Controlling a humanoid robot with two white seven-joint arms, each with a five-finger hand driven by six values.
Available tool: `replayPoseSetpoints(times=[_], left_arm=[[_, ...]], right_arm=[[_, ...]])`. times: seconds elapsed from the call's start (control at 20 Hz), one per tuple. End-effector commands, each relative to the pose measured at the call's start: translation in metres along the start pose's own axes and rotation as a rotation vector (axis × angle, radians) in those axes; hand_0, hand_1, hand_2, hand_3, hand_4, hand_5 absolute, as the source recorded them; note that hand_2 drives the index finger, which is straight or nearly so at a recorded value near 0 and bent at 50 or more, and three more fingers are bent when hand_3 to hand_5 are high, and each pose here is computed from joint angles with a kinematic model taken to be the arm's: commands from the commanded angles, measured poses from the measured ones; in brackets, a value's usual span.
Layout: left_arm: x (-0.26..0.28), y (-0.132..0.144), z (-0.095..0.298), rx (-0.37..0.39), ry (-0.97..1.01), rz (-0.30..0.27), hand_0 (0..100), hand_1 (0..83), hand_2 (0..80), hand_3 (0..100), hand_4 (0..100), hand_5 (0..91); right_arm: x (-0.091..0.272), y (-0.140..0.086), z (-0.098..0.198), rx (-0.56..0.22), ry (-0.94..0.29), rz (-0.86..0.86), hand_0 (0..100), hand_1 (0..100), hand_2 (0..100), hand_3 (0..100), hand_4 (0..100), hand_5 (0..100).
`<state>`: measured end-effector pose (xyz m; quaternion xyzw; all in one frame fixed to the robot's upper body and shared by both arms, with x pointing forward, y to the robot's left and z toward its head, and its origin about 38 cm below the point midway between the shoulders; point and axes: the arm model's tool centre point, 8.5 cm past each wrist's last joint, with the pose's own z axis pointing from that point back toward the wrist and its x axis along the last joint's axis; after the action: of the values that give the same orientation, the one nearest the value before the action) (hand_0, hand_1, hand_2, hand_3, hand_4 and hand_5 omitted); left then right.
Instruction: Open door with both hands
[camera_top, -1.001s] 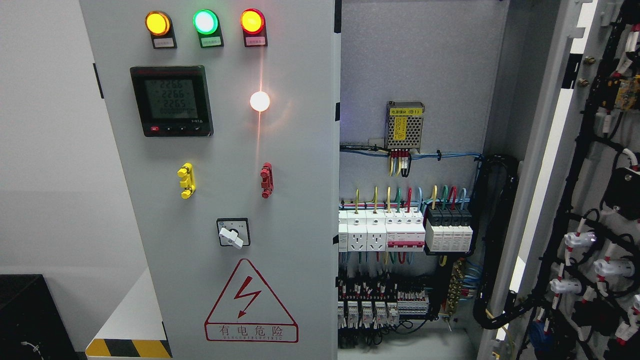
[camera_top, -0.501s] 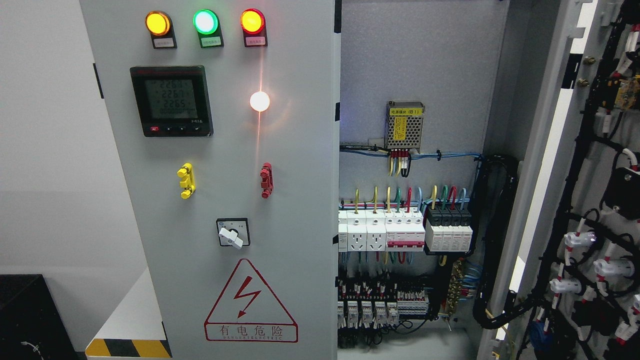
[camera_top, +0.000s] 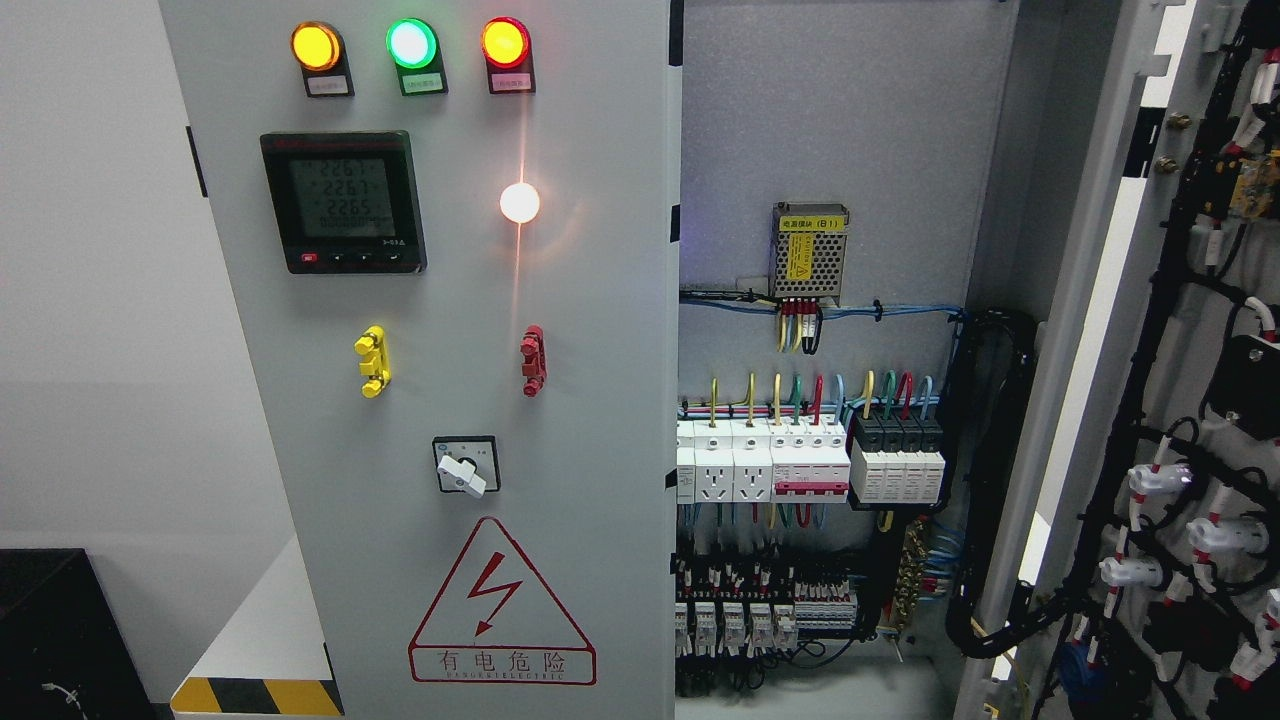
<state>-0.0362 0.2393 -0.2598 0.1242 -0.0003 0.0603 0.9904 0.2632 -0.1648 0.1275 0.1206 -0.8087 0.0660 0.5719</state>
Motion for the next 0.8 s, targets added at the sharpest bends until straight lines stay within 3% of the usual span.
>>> replayPoseSetpoints(times=[0.0, 0.25, 0.75], left_arm=[[0.001, -0.012, 0.003, -0.019, 0.001, 0.005, 0, 0.0, 0.0, 0, 0, 0.0], [0.003, -0.013, 0.003, -0.02, -0.001, 0.008, 0, 0.0, 0.0, 0, 0, 0.0], [0.003, -0.013, 0.003, -0.02, -0.001, 0.008, 0, 0.0, 0.0, 0, 0, 0.0]], right_arm=[[0.048, 0.002, -0.039, 0.044, -0.18, 0.023, 19, 0, 0, 0, 0, 0], [0.048, 0.001, -0.063, 0.052, -0.1, 0.041, 19, 0, 0, 0, 0, 0], [0.069, 0.004, -0.122, 0.092, -0.078, 0.083, 19, 0, 0, 0, 0, 0]])
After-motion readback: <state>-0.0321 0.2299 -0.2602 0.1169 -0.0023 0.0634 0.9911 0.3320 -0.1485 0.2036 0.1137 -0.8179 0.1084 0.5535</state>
